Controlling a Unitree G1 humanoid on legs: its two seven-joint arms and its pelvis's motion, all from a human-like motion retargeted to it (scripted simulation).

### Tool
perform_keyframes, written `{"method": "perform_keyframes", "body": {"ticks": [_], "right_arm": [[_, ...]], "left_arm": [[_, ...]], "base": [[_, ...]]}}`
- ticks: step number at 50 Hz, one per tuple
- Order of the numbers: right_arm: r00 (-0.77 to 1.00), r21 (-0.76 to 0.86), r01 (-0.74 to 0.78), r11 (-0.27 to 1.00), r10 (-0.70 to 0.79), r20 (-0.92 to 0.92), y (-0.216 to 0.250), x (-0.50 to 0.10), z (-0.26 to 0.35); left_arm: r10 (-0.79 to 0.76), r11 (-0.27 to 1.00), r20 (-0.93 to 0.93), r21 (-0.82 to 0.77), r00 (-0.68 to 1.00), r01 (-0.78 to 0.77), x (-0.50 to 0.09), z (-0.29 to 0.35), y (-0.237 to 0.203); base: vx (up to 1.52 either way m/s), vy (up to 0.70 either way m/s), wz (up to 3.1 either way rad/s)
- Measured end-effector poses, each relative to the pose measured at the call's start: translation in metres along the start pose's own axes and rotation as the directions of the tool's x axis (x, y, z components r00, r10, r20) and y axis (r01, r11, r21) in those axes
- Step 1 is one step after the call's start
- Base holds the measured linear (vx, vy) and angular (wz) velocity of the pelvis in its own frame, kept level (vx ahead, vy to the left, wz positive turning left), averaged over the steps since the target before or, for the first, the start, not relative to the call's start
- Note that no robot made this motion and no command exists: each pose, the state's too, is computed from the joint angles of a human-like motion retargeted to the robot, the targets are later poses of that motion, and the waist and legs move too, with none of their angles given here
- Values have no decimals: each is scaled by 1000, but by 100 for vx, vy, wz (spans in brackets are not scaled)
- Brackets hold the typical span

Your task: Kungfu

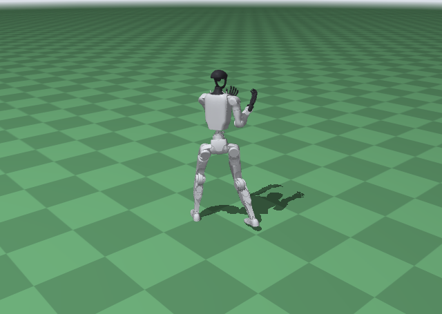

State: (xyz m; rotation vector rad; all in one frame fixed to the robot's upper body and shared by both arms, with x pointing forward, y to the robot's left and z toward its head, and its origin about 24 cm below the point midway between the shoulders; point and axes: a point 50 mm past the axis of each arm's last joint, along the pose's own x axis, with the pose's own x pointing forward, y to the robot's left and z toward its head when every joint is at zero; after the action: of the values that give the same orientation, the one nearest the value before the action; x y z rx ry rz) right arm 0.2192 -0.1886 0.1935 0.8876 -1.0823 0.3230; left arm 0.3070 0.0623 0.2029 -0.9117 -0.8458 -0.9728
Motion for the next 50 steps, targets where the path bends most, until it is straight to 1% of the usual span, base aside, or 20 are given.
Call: {"method": "perform_keyframes", "body": {"ticks": [3, 5, 8, 10, 13, 15, 17, 23, 25, 28, 30, 33, 36, 38, 40, 42, 43, 45, 47, 50], "right_arm": [[992, -14, 114, 993, -114, 55, -5, -16, 7], [976, -20, 209, 978, -207, 71, -11, -29, 13], [963, -72, 269, 961, -266, 39, -17, -45, 19], [967, -124, 255, 959, -253, 36, -17, -46, 25], [980, -210, 196, 958, -187, 61, -14, -36, 31], [986, -262, 163, 951, -147, 80, -10, -30, 35], [988, -319, 143, 937, -118, 96, -7, -24, 37], [994, -482, -40, 875, 83, 69, 10, 0, 28], [984, -525, -123, 842, 174, 48, 19, 14, 19], [960, -607, -215, 765, 278, 11, 27, 41, 3], [948, -689, -237, 685, 317, -11, 24, 64, -2], [945, -824, -250, 508, 315, -92, 2, 105, -4], [921, -901, -343, 264, 280, -269, -28, 142, -13], [882, -910, -415, 21, 255, -397, -47, 156, -26], [836, -834, -449, -321, 179, -519, -69, 161, -45], [865, -633, -404, -661, -52, -498, -109, 160, -47], [894, -504, -384, -774, -174, -414, -128, 156, -39], [868, -312, -467, -827, -362, -341, -148, 146, -28], [826, -351, -539, -766, -400, -397, -148, 145, -29], [834, -505, -521, -688, -285, -472, -134, 146, -45]], "left_arm": [[-15, 999, -24, -43, 1000, 14, -2, -18, -8], [54, 997, -24, -51, 998, -56, -13, -28, -9], [177, 984, -33, -18, 984, -178, -41, -29, -4], [194, 979, -49, 65, 980, -191, -55, -19, -2], [169, 933, -69, 333, 983, -137, -64, 14, 1], [164, 848, -64, 518, 984, -107, -66, 39, 1], [175, 760, -56, 642, 983, -99, -70, 53, -4], [249, 547, -39, 830, 968, -107, -87, 85, -12], [285, 430, -46, 899, 957, -85, -94, 105, -12], [358, 178, -35, 983, 933, -31, -104, 144, -10], [437, -5, -5, 1000, 900, 8, -112, 173, -5], [598, -237, 55, 965, 799, 111, -133, 219, 8], [786, -382, 155, 883, 598, 273, -171, 273, 21], [883, -429, 277, 803, 379, 414, -212, 314, 19], [883, -442, 448, 702, 136, 558, -258, 354, 2], [778, -413, 624, 598, -76, 687, -301, 386, -28], [693, -380, 699, 563, -177, 734, -323, 395, -47], [488, -299, 786, 560, -380, 773, -359, 404, -90], [304, -268, 771, 632, -559, 727, -384, 404, -136], [127, -319, 737, 664, -664, 677, -412, 393, -190]], "base": [[-27, 81, -167], [6, 48, -221], [21, 34, -109], [0, 22, -4], [-8, 18, 66], [0, 9, 85], [9, 4, 116], [1, -5, 170], [1, -21, 231], [-3, -15, 210], [-2, -31, 174], [-6, -29, 152], [-4, -21, 132], [6, -13, 100], [8, -9, 86], [0, -5, 76], [1, -3, 65], [3, -3, 52], [1, -4, 34], [-1, 3, -7]]}}
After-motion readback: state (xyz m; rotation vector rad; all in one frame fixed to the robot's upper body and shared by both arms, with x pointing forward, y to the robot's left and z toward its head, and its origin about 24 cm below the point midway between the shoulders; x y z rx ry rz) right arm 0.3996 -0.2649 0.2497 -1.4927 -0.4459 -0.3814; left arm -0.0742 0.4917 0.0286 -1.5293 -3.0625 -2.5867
